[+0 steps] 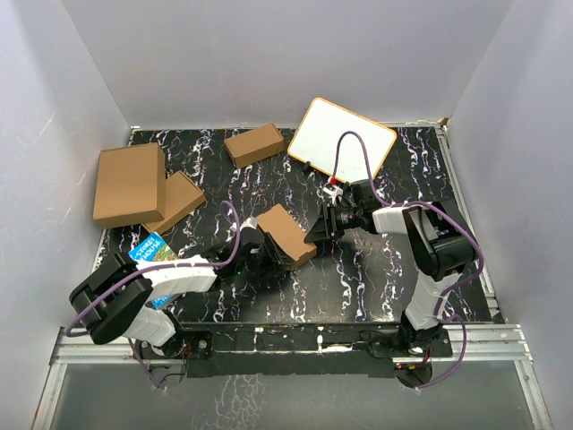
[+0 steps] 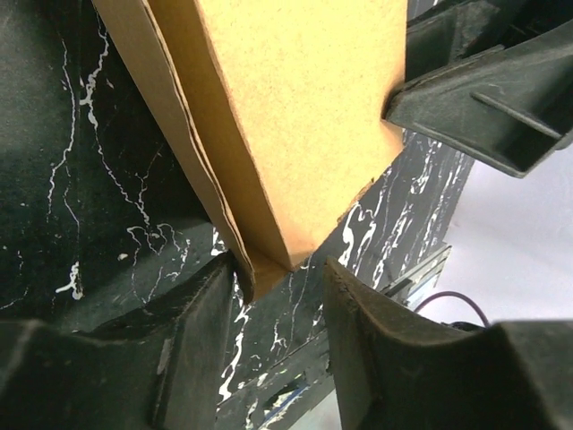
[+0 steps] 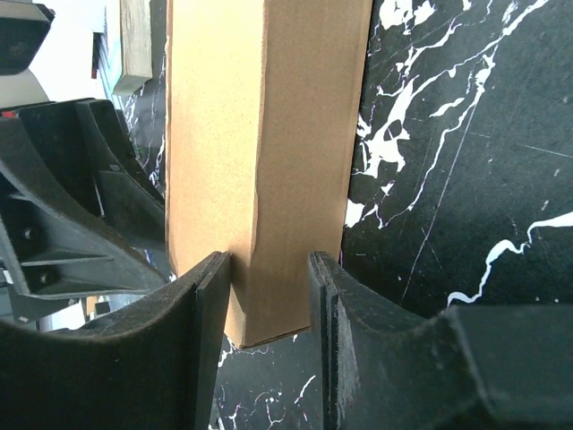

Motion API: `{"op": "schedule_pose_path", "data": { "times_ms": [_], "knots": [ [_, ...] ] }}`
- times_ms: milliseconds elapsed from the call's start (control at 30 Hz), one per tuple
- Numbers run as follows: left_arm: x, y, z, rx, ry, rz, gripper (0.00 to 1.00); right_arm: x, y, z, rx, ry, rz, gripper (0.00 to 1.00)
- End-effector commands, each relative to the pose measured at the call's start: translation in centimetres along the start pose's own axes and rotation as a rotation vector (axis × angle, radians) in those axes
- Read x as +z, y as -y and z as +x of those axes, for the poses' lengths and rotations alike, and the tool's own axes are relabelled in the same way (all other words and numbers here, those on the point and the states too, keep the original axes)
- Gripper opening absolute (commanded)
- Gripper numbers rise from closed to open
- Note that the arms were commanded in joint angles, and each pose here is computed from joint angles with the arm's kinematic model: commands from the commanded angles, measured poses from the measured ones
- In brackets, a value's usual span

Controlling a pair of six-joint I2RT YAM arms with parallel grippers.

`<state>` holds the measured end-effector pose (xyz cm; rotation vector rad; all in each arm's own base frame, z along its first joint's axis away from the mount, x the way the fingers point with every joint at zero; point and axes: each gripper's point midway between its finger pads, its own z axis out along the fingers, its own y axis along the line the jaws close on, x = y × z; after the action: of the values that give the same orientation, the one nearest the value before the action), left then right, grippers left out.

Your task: Fold the paper box

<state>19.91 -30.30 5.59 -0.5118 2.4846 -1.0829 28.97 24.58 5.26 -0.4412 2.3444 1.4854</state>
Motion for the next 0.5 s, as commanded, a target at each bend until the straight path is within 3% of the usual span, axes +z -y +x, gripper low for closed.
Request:
{"op": "schedule_pose_path", "data": {
  "times_ms": [0, 167, 333, 400, 467],
  "knots": [
    [0.5, 1.2, -0.3, 0.031, -0.003, -0.003, 0.38, 0.8, -0.1, 0.2, -0.041, -0.010, 0.002, 0.42],
    [0.8, 1.1, -0.2, 0.025, -0.012, -0.036, 0.24, 1.4, -0.5, 0.7, -0.048, -0.028, -0.002, 0.39],
    [0.5, 1.8, -1.0, -0.015, 0.014, -0.065, 0.03, 1.7, -0.5, 0.9, -0.047, -0.030, 0.013, 0.38],
    [0.3, 2.0, -1.3, -0.041, 0.023, -0.090, 0.00, 1.8, -0.5, 1.0, -0.045, -0.030, 0.019, 0.38],
    [0.1, 2.3, -1.4, -0.073, 0.027, -0.104, 0.04, 1.8, -0.5, 1.0, -0.041, -0.031, 0.017, 0.38]
  ]
}}
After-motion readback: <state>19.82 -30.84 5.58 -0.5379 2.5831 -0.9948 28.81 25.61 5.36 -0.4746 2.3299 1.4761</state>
